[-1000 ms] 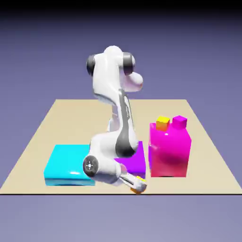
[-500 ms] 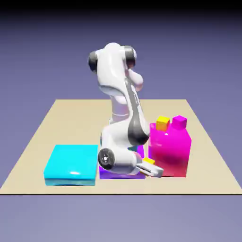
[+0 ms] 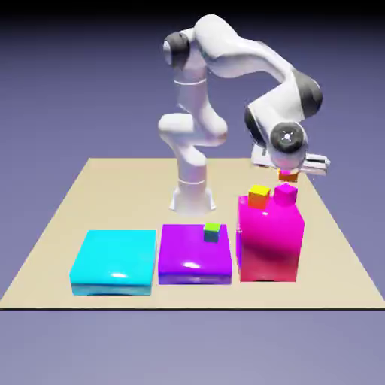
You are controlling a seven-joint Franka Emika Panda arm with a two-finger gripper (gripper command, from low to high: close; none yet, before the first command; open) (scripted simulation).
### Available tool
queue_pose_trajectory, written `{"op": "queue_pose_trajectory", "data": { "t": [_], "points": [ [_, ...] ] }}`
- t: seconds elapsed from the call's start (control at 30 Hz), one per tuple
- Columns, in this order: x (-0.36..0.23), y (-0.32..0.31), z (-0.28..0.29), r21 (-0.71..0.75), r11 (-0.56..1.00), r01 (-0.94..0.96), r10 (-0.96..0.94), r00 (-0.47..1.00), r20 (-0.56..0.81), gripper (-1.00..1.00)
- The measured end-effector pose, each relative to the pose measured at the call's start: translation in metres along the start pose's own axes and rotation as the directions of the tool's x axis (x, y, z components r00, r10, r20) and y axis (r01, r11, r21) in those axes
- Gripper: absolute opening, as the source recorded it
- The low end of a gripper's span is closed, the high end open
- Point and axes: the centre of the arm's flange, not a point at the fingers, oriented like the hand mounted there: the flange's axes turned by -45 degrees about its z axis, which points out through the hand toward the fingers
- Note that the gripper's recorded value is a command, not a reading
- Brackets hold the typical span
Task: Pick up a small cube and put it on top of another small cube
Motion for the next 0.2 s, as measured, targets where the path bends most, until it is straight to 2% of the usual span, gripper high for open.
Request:
{"op": "queue_pose_trajectory", "data": {
  "t": [0.07,0.1,0.2],
  "points": [
    [0.007,0.001,0.026,0.0,1.0,-0.001,0.001,1.0,0.0,-1.0],
    [0.009,0.001,0.036,-0.001,1.0,-0.001,0.001,1.0,-0.001,1.0],
    [0.006,0.001,0.023,-0.002,1.0,0.0,0.0,1.0,-0.001,1.0]
  ]
}}
